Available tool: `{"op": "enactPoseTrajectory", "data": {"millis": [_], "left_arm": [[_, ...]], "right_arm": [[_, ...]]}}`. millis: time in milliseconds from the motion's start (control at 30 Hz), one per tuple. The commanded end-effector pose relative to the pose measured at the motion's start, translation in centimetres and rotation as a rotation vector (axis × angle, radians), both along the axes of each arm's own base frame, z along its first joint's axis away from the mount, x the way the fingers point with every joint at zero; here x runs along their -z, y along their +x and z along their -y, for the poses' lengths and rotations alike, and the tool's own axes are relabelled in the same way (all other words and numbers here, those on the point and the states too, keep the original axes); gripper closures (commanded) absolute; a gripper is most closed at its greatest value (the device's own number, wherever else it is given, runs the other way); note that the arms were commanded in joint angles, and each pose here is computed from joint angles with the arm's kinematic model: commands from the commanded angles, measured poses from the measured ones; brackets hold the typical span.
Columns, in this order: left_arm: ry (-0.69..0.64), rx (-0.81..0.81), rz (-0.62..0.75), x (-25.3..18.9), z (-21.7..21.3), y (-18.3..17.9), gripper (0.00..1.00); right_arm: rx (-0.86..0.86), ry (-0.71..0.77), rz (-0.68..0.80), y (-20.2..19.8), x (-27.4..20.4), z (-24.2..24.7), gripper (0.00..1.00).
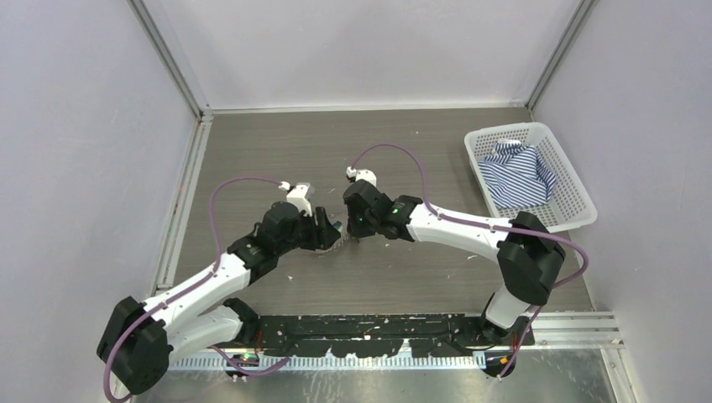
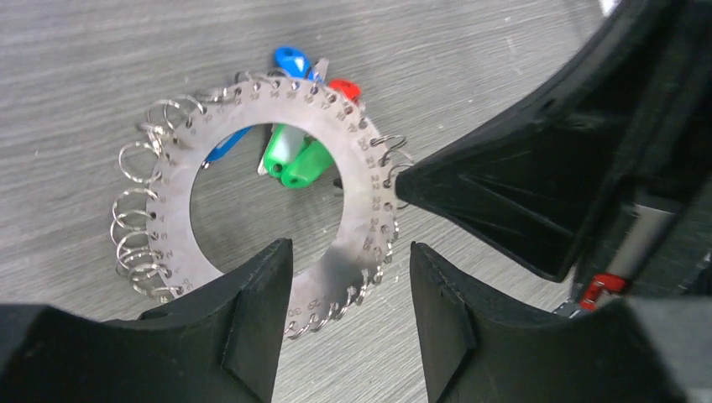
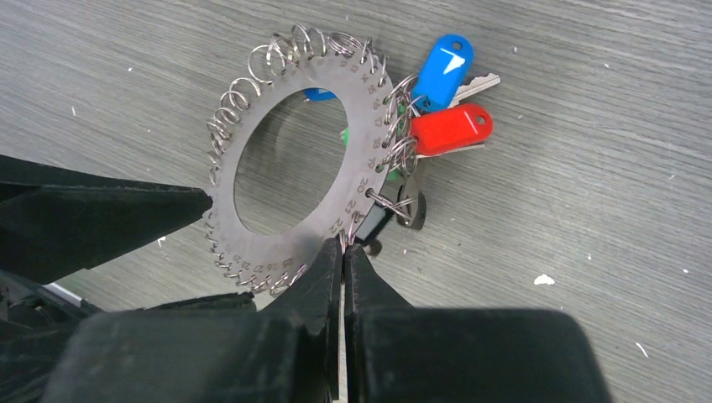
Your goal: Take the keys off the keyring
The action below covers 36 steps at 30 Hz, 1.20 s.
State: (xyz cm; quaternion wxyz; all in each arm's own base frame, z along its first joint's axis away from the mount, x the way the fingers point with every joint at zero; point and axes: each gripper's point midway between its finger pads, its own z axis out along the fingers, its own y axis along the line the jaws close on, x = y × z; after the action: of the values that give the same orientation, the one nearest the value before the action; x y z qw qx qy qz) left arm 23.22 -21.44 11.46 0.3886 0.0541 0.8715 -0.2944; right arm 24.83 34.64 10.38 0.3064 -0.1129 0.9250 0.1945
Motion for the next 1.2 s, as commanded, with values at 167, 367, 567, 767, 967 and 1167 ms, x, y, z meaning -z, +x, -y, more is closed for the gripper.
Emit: {"op": "enactPoseTrajectory", "data": {"millis": [167, 367, 567, 767, 967, 1167], "left_arm": [[-0.071, 0.159, 0.198, -4.2, 2.2, -0.3, 0.4], [-0.044, 0.195, 0.202, -3.1, 2.9, -0.8, 0.37], [-0.044, 0.217, 0.207, -2.4, 3.7, -1.0, 0.29], [-0.002, 0.211, 0.217, -1.6, 4.1, -0.5, 0.25], [0.04, 0.205, 0.222, -0.7, 4.5, 0.0, 0.31], [0.071, 0.203, 0.217, 0.1, 4.5, 0.0, 0.46]], "right_arm": [[-0.009, 0.085, -0.018, 0.0, -4.7, 0.1, 0.99], [0.009, 0.127, -0.067, 0.1, -5.3, 0.4, 0.99], [0.028, 0.172, -0.091, 0.4, -5.9, 0.7, 0.99], [-0.002, 0.208, -0.124, -0.3, -6.4, 0.3, 0.99], [0.003, 0.218, -0.121, -0.3, -6.7, 0.6, 0.99], [0.012, 0.222, -0.119, -0.3, -6.6, 1.0, 0.99]]}}
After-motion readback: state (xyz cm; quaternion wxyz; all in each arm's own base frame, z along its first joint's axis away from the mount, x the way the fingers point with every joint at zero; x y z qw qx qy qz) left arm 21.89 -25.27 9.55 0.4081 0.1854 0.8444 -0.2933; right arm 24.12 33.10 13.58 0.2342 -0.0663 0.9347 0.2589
